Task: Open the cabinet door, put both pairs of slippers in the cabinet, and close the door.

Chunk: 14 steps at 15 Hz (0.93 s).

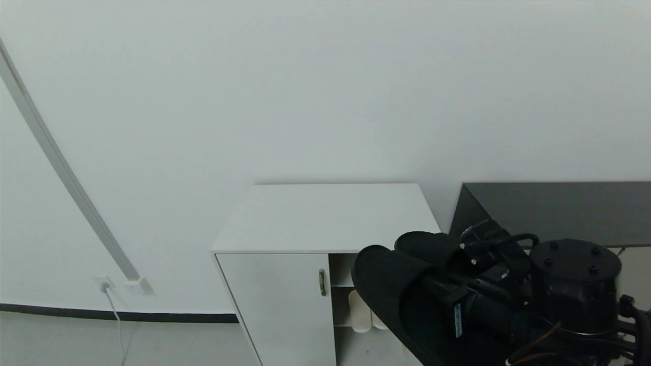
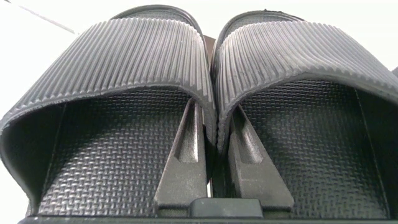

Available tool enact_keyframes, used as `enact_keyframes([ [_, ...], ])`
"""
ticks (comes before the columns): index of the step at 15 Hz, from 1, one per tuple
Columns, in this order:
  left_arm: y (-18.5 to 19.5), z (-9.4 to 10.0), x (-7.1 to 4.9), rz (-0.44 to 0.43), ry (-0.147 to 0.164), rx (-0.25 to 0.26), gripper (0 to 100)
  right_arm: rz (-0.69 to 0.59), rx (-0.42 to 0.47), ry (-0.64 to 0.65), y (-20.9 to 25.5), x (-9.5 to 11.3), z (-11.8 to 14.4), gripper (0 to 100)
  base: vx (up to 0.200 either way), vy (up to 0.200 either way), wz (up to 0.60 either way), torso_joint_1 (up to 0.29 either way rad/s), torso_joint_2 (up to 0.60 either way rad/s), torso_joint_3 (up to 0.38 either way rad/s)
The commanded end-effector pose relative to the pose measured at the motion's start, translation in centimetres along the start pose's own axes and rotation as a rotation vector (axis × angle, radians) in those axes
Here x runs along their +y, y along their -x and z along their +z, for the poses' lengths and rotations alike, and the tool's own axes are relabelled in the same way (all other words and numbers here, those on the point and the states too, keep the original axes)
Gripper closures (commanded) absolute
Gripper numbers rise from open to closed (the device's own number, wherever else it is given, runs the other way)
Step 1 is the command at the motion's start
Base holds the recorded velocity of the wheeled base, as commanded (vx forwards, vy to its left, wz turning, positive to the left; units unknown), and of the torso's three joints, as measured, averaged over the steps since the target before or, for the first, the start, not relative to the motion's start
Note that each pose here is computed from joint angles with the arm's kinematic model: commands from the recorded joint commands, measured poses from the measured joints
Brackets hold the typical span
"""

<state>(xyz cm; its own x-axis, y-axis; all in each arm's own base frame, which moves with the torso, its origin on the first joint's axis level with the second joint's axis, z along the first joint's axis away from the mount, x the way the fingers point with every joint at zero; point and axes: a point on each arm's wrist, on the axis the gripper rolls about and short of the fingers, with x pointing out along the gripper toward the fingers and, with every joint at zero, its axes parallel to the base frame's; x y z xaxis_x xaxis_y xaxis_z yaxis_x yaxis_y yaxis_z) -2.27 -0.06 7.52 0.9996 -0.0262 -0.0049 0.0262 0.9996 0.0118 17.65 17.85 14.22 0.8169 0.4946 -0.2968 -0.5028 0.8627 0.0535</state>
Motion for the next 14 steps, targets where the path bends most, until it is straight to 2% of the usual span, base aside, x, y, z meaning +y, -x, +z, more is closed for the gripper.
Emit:
enact_keyframes([
  [1,0.0,0.0,0.0,0.0,0.0,0.0,100,-0.001,0.004,0.001,-0.06,0.02,-0.1,100,0.0,0.0,0.0,0.0,0.0,0.0],
  [5,0.0,0.0,0.0,0.0,0.001,0.0,100,-0.001,0.01,0.004,-0.01,-0.02,-0.26,100,0.0,0.0,0.0,-0.03,0.06,0.032],
  [14,0.0,0.0,0.0,0.0,0.001,0.0,100,0.016,0.021,0.013,0.1,0.39,-0.59,100,0.0,0.0,0.0,-0.152,0.35,0.18],
])
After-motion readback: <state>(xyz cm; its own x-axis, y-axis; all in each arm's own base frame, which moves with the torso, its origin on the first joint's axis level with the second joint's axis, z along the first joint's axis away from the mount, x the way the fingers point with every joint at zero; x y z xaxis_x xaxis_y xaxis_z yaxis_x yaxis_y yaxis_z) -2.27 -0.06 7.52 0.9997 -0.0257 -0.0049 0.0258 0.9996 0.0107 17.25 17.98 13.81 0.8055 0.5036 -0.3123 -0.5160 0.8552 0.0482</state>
